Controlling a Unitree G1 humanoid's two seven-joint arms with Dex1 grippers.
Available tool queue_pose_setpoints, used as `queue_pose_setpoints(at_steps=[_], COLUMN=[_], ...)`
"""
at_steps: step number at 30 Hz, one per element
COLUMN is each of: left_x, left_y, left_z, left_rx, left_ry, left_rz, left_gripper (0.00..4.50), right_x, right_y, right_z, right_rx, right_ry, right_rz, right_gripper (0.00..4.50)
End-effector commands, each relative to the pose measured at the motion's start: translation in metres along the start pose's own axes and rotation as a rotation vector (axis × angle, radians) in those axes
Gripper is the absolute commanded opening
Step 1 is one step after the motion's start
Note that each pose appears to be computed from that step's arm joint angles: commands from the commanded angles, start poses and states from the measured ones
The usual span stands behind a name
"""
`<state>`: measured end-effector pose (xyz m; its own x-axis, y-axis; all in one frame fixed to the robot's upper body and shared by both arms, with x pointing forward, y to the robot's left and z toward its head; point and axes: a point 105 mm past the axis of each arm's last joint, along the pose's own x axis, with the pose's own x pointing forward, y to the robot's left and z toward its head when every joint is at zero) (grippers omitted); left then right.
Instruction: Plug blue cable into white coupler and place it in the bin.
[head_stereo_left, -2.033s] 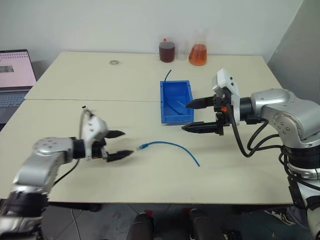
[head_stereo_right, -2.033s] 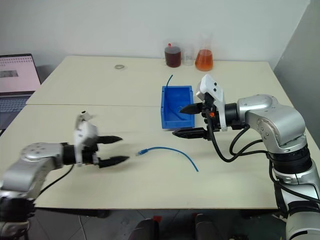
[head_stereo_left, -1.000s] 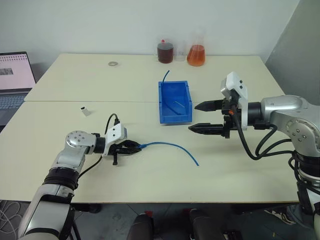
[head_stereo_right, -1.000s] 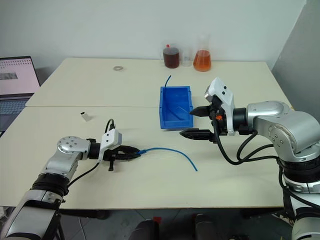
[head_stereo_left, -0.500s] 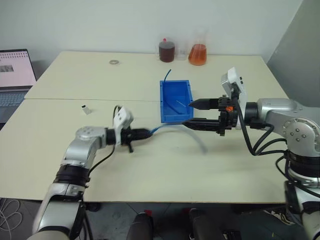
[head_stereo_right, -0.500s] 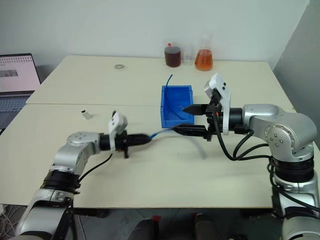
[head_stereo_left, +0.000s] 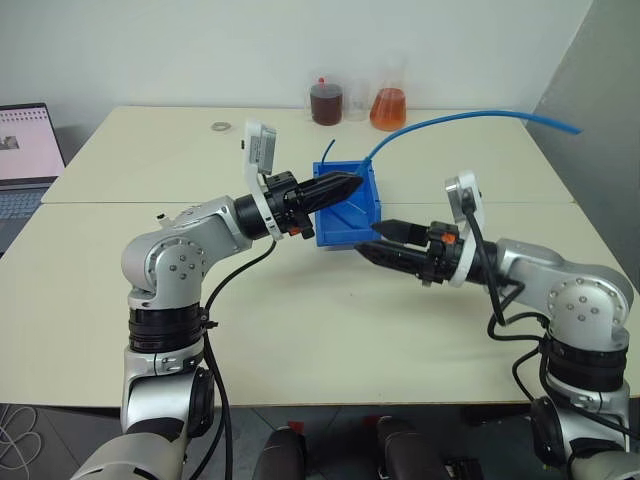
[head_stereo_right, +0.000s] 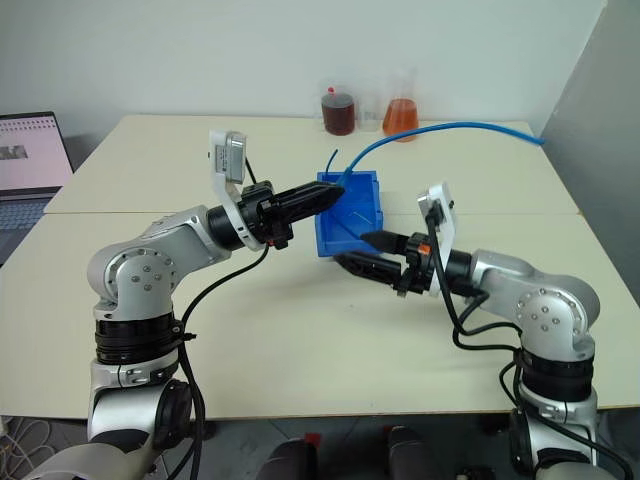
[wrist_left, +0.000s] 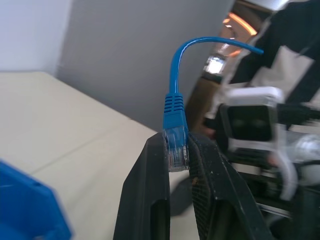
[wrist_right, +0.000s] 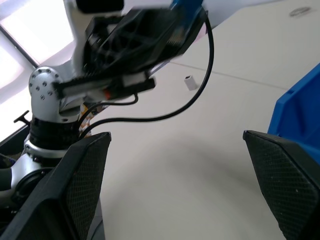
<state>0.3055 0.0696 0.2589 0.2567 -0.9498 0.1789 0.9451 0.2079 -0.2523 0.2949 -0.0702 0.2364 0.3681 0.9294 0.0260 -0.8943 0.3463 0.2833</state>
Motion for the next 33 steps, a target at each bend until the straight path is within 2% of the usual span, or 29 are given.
queue_pose_setpoints(at_steps=[1,6,10,15,18,26,28,30,33], left_x=[-0.012,-0.015,-0.014,-0.015,-0.016,-0.019,-0.019,-0.019,-0.018], left_y=[-0.015,-0.025,-0.019,-0.022,-0.023,-0.024,-0.023,-0.023,-0.022], left_z=[-0.011,-0.023,-0.017,-0.019,-0.021,-0.024,-0.023,-0.022,-0.022], left_rx=[-0.040,-0.071,-0.075,-0.073,-0.074,-0.071,-0.070,-0.066,-0.061], left_ry=[0.048,0.094,0.056,0.062,0.063,0.069,0.067,0.067,0.066], left_rz=[-0.062,-0.098,-0.079,-0.078,-0.078,-0.066,-0.065,-0.064,-0.063], left_gripper=[0.24,0.24,0.24,0.24,0.24,0.24,0.24,0.24,0.24], right_x=[-0.001,0.000,0.003,0.004,0.006,0.003,0.002,0.002,0.003], right_y=[0.017,0.026,0.040,0.038,0.032,0.027,0.028,0.029,0.030], right_z=[0.026,0.034,0.023,0.018,0.022,0.027,0.026,0.024,0.021], right_rx=[-0.016,0.020,0.013,0.030,0.049,0.071,0.078,0.085,0.098], right_ry=[-0.062,-0.059,0.021,0.042,0.024,0.016,0.021,0.024,0.031], right_rz=[0.113,0.200,0.276,0.279,0.260,0.254,0.260,0.266,0.274], right_gripper=[4.50,4.50,4.50,4.50,4.02,2.00,1.65,1.07,0.46])
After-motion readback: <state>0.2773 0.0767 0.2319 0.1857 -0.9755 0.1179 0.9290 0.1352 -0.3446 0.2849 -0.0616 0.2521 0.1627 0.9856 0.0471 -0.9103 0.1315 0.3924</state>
